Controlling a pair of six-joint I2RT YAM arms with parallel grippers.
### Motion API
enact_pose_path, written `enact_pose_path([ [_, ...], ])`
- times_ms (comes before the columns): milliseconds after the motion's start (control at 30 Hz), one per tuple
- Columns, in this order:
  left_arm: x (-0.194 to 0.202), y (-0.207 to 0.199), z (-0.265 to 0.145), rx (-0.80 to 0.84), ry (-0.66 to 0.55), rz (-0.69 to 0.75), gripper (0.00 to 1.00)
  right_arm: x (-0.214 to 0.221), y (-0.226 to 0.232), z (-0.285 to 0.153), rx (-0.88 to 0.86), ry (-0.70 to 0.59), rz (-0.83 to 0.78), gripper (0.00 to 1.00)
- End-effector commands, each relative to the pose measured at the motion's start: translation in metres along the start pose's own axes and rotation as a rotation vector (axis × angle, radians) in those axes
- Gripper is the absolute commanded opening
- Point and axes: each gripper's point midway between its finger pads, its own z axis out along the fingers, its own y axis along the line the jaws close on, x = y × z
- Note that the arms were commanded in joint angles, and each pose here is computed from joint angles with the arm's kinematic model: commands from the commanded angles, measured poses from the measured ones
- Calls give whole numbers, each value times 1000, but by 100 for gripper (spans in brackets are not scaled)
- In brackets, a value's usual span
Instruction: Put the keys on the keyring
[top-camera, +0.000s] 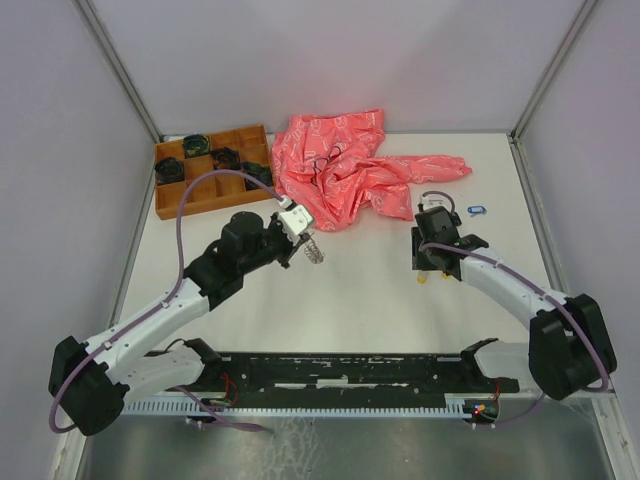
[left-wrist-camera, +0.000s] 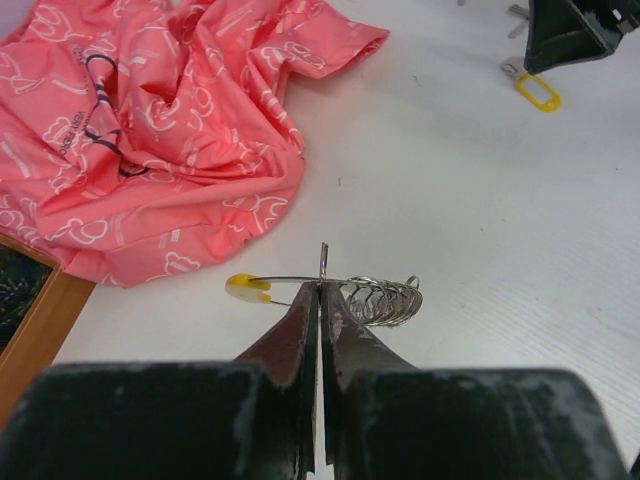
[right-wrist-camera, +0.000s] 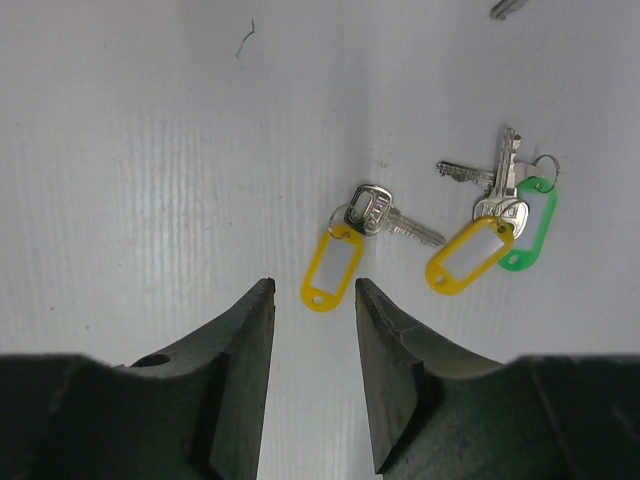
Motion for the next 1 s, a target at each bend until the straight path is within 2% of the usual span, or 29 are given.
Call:
enact_pose_path([
  [0, -31, 21, -8, -70, -71, -18, 3, -22, -4, 10, 64, -7, 20, 46],
  [267, -24, 30, -6, -102, -19, -38, 3, -26, -27, 24, 139, 42, 69, 43],
  [467, -26, 32, -6, -77, -5, -61, 3, -14, -9, 34, 46, 127, 84, 37],
  [967, -27, 40, -11, -98, -5, -73, 3, -5, -11, 47, 78, 201, 66, 31],
])
